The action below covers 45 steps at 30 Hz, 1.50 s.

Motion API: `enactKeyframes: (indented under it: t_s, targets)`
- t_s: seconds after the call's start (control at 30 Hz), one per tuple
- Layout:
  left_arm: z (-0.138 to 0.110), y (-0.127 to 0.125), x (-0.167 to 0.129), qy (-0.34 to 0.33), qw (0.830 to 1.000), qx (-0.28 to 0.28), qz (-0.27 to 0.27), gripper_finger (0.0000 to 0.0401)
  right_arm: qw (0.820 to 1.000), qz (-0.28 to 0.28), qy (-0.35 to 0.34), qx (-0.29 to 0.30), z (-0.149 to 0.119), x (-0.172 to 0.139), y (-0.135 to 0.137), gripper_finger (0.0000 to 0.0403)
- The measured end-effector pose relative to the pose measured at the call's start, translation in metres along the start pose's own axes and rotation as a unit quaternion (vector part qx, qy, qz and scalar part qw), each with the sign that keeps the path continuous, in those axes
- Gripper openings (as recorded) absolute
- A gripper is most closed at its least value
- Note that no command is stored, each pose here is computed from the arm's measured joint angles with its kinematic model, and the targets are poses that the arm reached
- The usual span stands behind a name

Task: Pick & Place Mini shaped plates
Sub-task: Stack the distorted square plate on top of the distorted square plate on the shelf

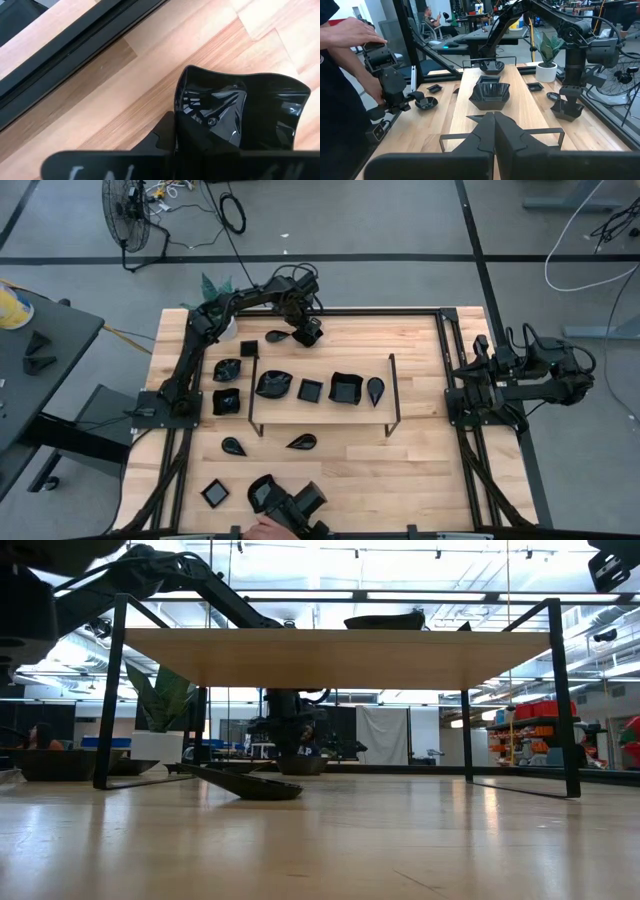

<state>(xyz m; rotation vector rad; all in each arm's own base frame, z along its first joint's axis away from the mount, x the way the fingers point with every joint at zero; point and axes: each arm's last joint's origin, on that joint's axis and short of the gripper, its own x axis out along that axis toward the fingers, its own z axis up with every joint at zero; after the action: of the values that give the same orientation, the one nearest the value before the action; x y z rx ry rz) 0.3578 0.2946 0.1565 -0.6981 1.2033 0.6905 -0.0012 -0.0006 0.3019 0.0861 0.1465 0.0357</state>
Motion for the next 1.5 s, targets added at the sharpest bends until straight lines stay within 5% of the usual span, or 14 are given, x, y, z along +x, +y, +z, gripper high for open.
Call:
enactKeyframes:
  t_s: [0.5, 1.0, 1.5]
  targets:
    - [0.016, -0.005, -0.027, -0.031, 0.999, 0.016, -0.005, 0.0003, 1.000, 0.000, 0.000, 0.000, 0.000, 0.000, 0.000, 0.0005]
    - [0.043, -0.023, -0.129, -0.124, 0.989, 0.076, -0.023, 0.0003, 1.000, 0.000, 0.000, 0.000, 0.000, 0.000, 0.000, 0.0005]
    - [0.018, -0.058, -0.179, -0.139, 0.970, 0.149, -0.134, 0.0001, 1.000, 0.000, 0.000, 0.000, 0.000, 0.000, 0.000, 0.0005]
